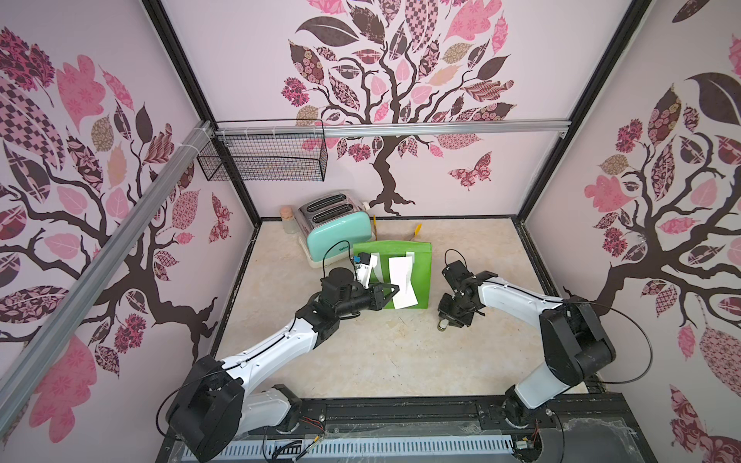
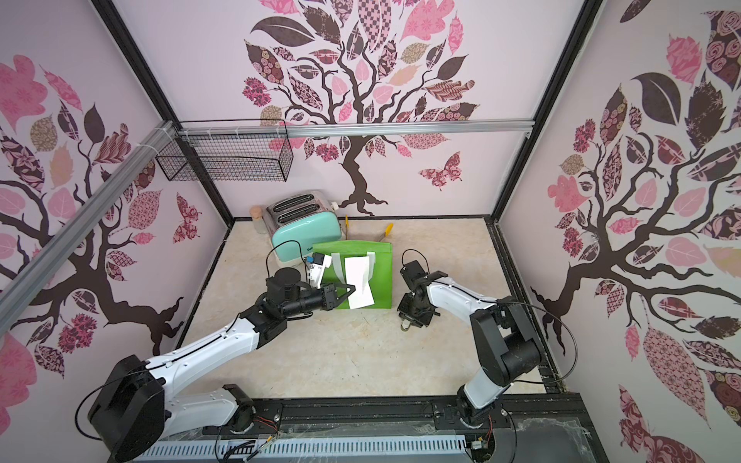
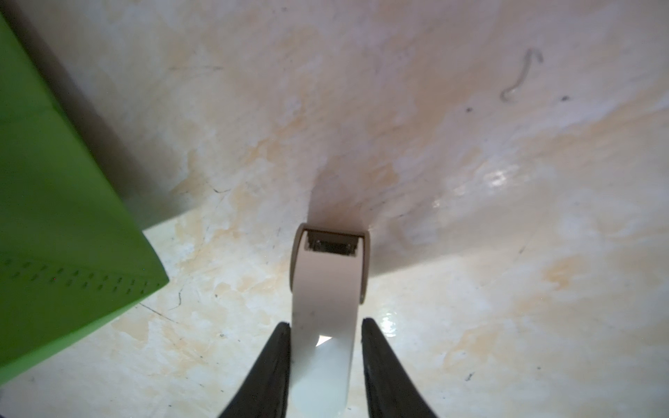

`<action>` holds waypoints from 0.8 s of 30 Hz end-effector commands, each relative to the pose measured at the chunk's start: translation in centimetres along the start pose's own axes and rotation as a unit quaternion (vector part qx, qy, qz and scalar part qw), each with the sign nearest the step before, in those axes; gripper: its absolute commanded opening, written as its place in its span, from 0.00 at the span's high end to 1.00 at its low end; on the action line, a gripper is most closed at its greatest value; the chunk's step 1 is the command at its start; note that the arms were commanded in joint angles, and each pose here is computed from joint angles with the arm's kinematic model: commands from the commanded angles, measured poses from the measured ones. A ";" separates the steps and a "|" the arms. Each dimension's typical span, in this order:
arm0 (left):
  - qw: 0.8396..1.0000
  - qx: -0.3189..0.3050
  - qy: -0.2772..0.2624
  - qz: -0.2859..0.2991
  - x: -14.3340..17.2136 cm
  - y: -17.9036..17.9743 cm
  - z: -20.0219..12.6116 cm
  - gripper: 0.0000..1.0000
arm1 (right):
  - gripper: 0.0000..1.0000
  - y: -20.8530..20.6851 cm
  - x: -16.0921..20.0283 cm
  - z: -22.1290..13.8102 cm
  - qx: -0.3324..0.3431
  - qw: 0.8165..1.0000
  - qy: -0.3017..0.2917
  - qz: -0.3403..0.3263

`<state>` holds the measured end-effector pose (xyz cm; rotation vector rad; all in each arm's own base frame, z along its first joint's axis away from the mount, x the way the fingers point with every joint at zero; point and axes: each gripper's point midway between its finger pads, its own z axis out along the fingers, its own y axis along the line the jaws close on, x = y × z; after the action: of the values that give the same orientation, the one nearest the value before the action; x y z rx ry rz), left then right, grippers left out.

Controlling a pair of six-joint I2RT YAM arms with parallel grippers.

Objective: Staple the receipts to the bags
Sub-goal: Pick up the stapler from the center of the board.

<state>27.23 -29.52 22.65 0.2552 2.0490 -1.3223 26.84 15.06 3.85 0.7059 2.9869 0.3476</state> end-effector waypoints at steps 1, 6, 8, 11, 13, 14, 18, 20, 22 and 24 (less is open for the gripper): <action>1.000 0.003 -0.003 0.008 0.4 0.0 -0.5 1.00 | 0.71 0.0 -0.1 -0.4 0.017 1.000 0.000 -0.008; 1.000 0.002 -0.002 0.011 0.4 0.1 -0.5 1.00 | 0.85 -0.3 0.2 -0.4 0.018 1.000 0.004 -0.010; 1.000 0.002 -0.002 0.013 0.5 0.1 -0.5 1.00 | 0.88 -0.1 0.1 -0.9 0.011 1.000 -0.004 -0.011; 1.000 0.002 -0.005 0.021 0.3 0.1 -0.5 1.00 | 0.95 0.4 -0.8 -3.0 -0.009 0.999 -0.043 -0.018; 1.000 0.001 -0.009 0.025 0.0 0.2 -0.6 1.00 | 0.95 1.1 -1.7 -5.4 -0.031 0.996 -0.085 -0.026; 1.000 0.003 -0.011 0.028 -0.1 0.2 -0.6 1.00 | 0.95 1.5 -2.1 -6.5 -0.042 0.993 -0.103 -0.032; 0.999 0.005 -0.023 0.040 -1.0 0.1 -0.5 1.00 | 0.94 3.3 -4.0 -12.3 -0.084 0.977 -0.187 -0.056; 0.999 0.000 -0.023 0.045 -1.2 0.3 -0.2 1.00 | 0.94 4.3 -4.9 -15.1 -0.105 0.967 -0.225 -0.063; 0.999 -0.006 -0.022 0.046 -1.6 0.6 0.2 1.00 | 0.94 5.6 -5.8 -18.4 -0.132 0.952 -0.265 -0.073; 0.999 -0.012 -0.021 0.042 -2.0 1.0 0.6 1.00 | 0.93 6.8 -6.6 -21.2 -0.160 0.937 -0.301 -0.080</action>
<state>28.19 -29.03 22.25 0.2854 2.0247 -1.2706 32.46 14.17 21.19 0.4900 2.4616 0.4880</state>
